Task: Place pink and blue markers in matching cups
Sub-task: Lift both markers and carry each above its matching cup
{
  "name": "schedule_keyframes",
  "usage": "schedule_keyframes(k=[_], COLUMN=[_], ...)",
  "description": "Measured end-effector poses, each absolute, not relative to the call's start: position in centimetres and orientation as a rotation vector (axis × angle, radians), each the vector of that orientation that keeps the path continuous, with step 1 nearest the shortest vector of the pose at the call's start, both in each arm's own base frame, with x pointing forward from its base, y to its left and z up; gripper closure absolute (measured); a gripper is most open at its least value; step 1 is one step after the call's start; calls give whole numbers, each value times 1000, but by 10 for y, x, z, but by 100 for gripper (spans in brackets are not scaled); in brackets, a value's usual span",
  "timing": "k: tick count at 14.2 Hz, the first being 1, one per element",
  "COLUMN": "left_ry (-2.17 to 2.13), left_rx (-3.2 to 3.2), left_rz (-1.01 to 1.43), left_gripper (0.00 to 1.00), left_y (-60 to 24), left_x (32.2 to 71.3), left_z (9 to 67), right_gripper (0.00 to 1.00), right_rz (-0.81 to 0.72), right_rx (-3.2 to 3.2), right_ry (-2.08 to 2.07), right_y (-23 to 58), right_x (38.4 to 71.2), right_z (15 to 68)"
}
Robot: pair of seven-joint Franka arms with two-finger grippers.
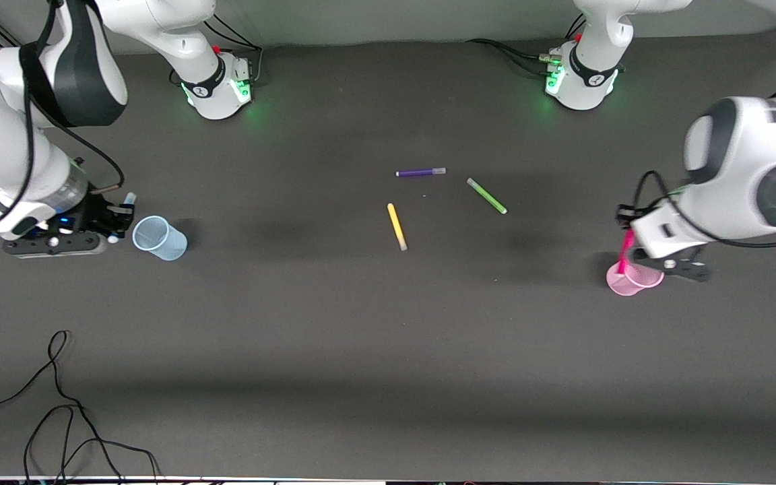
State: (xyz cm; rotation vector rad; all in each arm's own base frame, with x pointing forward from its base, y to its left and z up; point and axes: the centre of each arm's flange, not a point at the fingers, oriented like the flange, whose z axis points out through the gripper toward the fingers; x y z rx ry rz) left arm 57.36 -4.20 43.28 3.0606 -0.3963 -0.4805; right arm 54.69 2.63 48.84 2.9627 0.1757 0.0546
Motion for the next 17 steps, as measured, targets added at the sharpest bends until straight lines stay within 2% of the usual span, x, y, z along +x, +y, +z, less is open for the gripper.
schedule_keyframes(k=[4,10,17], left_ry=[-271,-159,-145], left_rx=[3032,3017,2991], left_rz=[-602,-912,-1148], left_gripper=[83,83,83], left_y=[4,17,21], left_x=[571,581,587], left_z=[426,377,295], right_gripper=[82,82,82], right_rz=[228,347,405], right_rx=[2983,3008,2996], right_ry=[232,228,229], right_y=[-11,-38,-50], right_x=[516,473,471], right_z=[429,347,317])
